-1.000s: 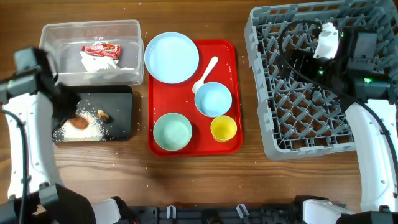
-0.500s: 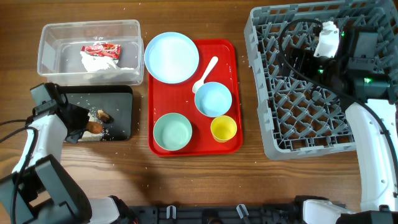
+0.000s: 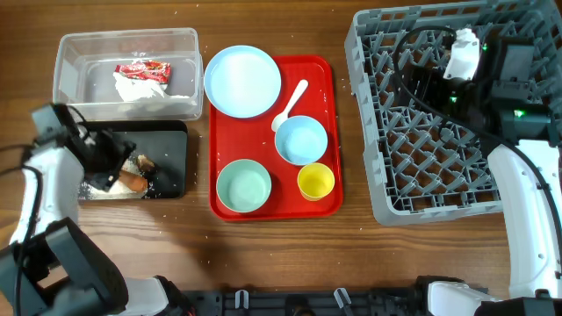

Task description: Sort waste into correct bins and load items into the dishwasher rack

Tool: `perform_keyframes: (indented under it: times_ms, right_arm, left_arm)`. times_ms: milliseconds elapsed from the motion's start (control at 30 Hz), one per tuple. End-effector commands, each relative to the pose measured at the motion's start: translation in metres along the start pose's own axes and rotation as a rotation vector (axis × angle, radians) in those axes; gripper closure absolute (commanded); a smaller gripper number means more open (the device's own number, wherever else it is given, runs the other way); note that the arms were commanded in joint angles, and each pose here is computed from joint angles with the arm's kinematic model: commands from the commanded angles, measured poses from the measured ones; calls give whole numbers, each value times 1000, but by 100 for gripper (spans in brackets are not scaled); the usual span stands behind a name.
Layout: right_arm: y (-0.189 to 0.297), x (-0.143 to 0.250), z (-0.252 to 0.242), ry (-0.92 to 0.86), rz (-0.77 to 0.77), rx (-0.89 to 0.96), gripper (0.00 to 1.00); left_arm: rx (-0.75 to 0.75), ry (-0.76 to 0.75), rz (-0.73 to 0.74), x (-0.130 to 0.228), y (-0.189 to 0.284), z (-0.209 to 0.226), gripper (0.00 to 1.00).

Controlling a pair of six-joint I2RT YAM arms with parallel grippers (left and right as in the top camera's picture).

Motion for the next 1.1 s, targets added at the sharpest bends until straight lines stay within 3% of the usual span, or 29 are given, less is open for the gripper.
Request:
perform_keyframes:
  times_ms: [0,200,367,467,500,533,733,933,1067]
  right_arm:
    - [1,-10,1,15,-33,3,0]
    - [-4,-24,36,121,-75,-4,0]
    - [-10,-22,71,206,-69,-72,0]
    - [-11,-30,90,186,-120,-114,0]
    - [-11,-35,93,156,-147,-123,0]
    - [-12,-43,96,144,-186,-138,0]
    - [-40,-52,118,158,-197,-173,0]
    - [-95,-99,143,192,-152,-203,1]
    - [-152,-75,145,164,5,-247,7]
  left_arm:
    - [109,-209,-19,-1,47,-36,27]
    - [212,-532,-8,62,78,-108,23]
    - [237,-707,65,118,72,-131,22]
    - [249,-769,80,138,71,-139,13]
    - [251,-776,84,141,71,-139,10]
    - [255,-772,81,140,71,-140,0]
    - [364,-795,-12,134,108,-169,0]
    - [340,-790,-62,127,110,-171,0]
    - [331,-795,-51,130,108,-169,0]
Point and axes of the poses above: each gripper's point midway between its finger pads, its own y axis back along the fingers, its own z axis along the line the jaws close on, x = y × z, the point moved 6 cm from there along y, back along the fingers, and after that the axes turned 11 degrees about y, right-handed, at the moved point
